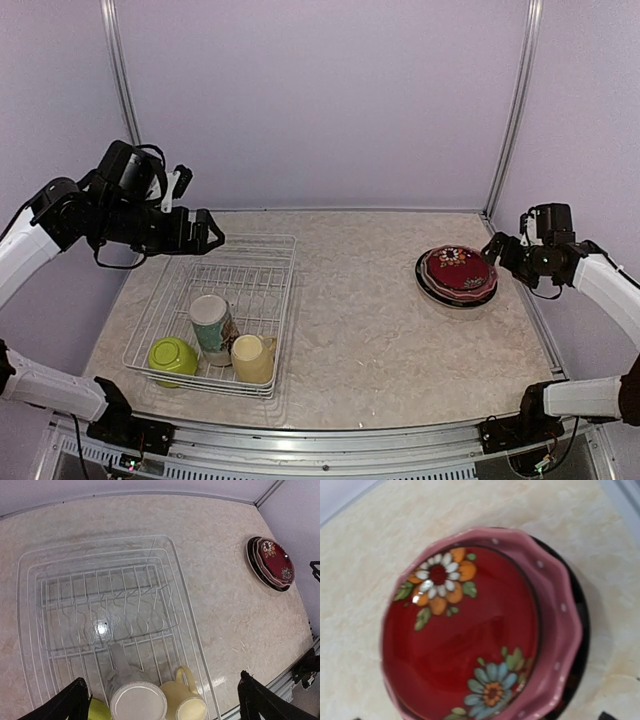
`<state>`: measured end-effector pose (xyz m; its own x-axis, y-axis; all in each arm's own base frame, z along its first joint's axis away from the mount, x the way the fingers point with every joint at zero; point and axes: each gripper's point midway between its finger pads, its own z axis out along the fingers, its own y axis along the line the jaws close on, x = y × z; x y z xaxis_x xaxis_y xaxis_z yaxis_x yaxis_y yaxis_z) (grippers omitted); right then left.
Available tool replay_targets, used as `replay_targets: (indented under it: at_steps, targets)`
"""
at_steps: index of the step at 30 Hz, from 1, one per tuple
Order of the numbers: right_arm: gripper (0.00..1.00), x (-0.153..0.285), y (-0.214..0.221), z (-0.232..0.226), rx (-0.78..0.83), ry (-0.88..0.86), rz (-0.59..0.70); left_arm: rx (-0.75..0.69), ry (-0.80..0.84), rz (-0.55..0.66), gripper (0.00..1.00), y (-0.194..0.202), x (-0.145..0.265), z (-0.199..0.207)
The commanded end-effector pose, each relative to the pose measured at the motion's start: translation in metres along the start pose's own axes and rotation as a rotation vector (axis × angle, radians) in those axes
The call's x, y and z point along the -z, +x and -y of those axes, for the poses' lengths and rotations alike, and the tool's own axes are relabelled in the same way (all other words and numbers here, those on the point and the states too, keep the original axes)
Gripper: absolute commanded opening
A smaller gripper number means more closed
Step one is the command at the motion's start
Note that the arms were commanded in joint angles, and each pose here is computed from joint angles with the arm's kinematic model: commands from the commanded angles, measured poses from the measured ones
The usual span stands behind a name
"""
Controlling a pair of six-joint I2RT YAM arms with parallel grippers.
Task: Unload the mixed dishes from the dish rack
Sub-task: Grab the cup from the dish rack.
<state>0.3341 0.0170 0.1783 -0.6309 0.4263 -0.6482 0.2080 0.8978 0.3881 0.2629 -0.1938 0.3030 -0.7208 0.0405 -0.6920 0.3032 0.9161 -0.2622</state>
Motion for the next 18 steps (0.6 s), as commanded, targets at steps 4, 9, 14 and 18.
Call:
replay_targets:
  at_steps: [4, 9, 14, 18]
  targets:
    - [1.00, -0.003, -0.001, -0.019, 0.009, -0.109, 0.011, 0.221, -0.049, -0.324, 0.99, 0.085, -0.005, -0.019]
    - [1.00, 0.003, 0.000, -0.022, 0.006, -0.128, 0.017, 0.223, -0.153, -0.448, 0.99, 0.110, -0.031, -0.033]
    - [1.00, 0.009, 0.000, -0.026, 0.007, -0.150, 0.032, 0.189, -0.180, -0.538, 0.99, 0.133, -0.053, -0.029]
    - [1.00, 0.009, 0.002, -0.025, 0.006, -0.154, 0.030, 0.174, -0.188, -0.562, 0.99, 0.143, -0.063, -0.025]
